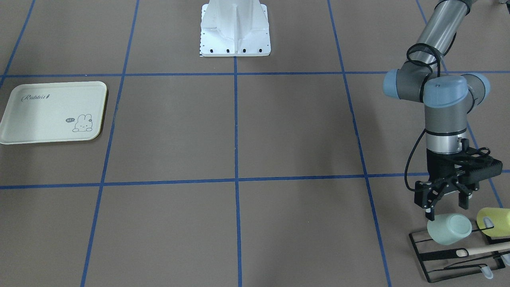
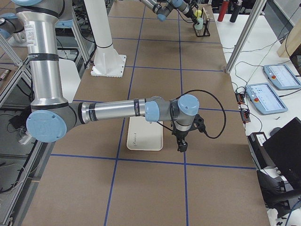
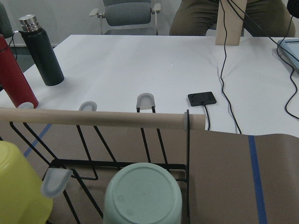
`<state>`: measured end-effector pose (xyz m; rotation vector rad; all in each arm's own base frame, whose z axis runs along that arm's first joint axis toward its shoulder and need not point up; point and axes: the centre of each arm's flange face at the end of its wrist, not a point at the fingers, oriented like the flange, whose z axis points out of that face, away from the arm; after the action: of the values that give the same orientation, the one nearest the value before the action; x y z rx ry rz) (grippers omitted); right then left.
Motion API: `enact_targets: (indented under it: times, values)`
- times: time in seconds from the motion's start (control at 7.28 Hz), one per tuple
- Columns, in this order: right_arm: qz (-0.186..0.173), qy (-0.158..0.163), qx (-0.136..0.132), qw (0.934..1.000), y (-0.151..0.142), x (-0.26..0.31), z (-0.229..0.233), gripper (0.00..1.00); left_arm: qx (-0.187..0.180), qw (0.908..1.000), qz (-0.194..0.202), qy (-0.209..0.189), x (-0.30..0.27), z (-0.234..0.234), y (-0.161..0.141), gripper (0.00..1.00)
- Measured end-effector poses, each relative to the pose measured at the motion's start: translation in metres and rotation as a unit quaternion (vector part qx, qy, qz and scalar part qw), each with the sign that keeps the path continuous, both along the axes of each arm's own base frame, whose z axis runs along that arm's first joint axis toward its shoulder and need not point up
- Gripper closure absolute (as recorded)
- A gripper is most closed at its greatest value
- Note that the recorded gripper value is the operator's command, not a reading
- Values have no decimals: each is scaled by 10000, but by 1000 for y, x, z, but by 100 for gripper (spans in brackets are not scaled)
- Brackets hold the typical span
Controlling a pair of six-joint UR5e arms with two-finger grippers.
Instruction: Left arm grabs green cup and hands to right arm on tray
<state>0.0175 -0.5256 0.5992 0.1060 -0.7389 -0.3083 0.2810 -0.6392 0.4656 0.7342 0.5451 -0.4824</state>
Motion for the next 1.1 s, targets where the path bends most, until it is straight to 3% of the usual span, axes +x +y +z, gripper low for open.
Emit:
enact_targets:
  times: [0.41,1.1]
  values:
    - [-26,-81,-4,10000,0,-4,-1,0,20,9995,138,-299,1,12,-2,0]
    - [-37,-107,1,9999,-1,-5,-2,0,3,9992,18,-399,1,12,-18,0]
